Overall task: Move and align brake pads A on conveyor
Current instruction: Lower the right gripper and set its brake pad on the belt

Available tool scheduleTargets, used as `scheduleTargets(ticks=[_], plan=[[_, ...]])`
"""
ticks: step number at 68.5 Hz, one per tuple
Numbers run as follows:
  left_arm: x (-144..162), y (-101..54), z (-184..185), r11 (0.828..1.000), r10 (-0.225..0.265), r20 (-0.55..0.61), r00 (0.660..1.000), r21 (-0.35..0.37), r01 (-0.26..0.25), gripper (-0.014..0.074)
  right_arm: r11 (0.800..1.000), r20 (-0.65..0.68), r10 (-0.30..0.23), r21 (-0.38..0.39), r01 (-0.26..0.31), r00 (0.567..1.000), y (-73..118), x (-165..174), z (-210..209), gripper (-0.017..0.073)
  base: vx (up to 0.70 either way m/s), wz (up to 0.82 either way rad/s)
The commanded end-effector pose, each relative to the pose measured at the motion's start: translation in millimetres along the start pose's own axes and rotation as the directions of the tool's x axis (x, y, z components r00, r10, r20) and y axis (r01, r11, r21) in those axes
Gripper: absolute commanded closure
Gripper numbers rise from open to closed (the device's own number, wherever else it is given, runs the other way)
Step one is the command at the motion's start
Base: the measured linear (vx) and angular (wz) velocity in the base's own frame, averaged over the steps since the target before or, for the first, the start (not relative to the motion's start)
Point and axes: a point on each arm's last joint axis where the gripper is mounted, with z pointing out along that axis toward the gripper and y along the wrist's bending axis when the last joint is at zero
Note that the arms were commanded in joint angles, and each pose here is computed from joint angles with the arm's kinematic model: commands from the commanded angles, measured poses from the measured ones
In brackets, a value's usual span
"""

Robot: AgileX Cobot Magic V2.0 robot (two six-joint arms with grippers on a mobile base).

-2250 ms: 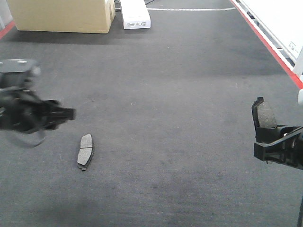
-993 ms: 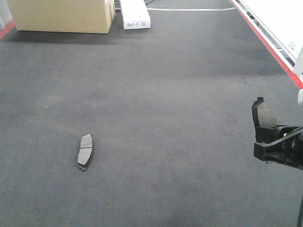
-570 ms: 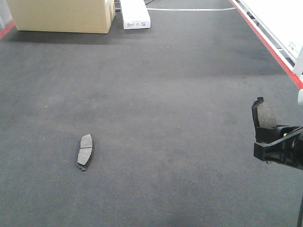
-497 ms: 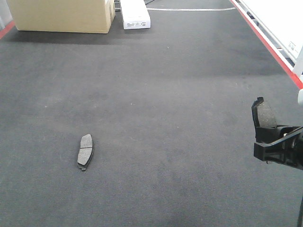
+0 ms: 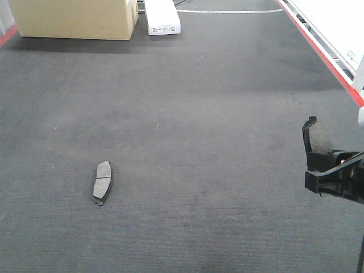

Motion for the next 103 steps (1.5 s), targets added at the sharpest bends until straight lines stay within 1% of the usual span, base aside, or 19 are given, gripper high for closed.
scheduleTargets(ticks=[1, 7, 13, 23, 40, 52, 67, 81, 103], plan=[[-14, -3.7, -3, 1.0, 0.0, 0.093, 0.996, 0.027, -0.003, 0.06, 1.0, 0.128, 0.001, -0.024, 0.002, 0.992, 2.7, -19, -6, 0.0463, 0.0, 0.0], [-14, -3.7, -3, 1.0, 0.0, 0.093, 0.996, 0.027, -0.003, 0.06, 0.999, 0.093, 0.028, -0.028, -0.025, 0.995, 4.0, -22, 1, 0.0463, 0.0, 0.0], [-14, -3.7, -3, 1.0, 0.0, 0.093, 0.996, 0.027, -0.003, 0.06, 0.998, 0.024, 0.051, -0.025, -0.05, 0.998, 5.8, -26, 15, 0.0463, 0.0, 0.0], [-14, -3.7, -3, 1.0, 0.0, 0.093, 0.996, 0.027, -0.003, 0.06, 0.999, -0.081, 0.047, -0.003, -0.048, 0.996, 8.0, -32, 50, 0.0463, 0.0, 0.0], [-14, -3.7, -3, 1.0, 0.0, 0.093, 0.996, 0.027, -0.003, 0.06, 0.999, -0.192, 0.044, 0.018, -0.041, 0.981, 12.1, -42, 110, 0.0461, 0.0, 0.0], [-14, -3.7, -3, 1.0, 0.0, 0.093, 0.996, 0.027, -0.003, 0.06, 0.999, -0.304, 0.035, 0.039, -0.024, 0.952, 13.8, -40, 156, 0.0459, 0.0, 0.0], [-14, -3.7, -3, 1.0, 0.0, 0.093, 0.996, 0.027, -0.003, 0.06, 0.999, -0.367, 0.033, 0.051, -0.015, 0.93, 15.3, -38, 202, 0.0458, 0.0, 0.0], [-14, -3.7, -3, 1.0, 0.0, 0.093, 0.996, 0.027, -0.003, 0.06, 0.998, -0.412, 0.034, 0.06, -0.01, 0.91, 15.3, -30, 230, 0.0454, 0.0, 0.0], [-14, -3.7, -3, 1.0, 0.0, 0.093, 0.996, 0.027, -0.003, 0.06, 0.998, -0.469, 0.036, 0.069, -0.004, 0.883, 13.5, -12, 246, 0.0442, 0.0, 0.0]])
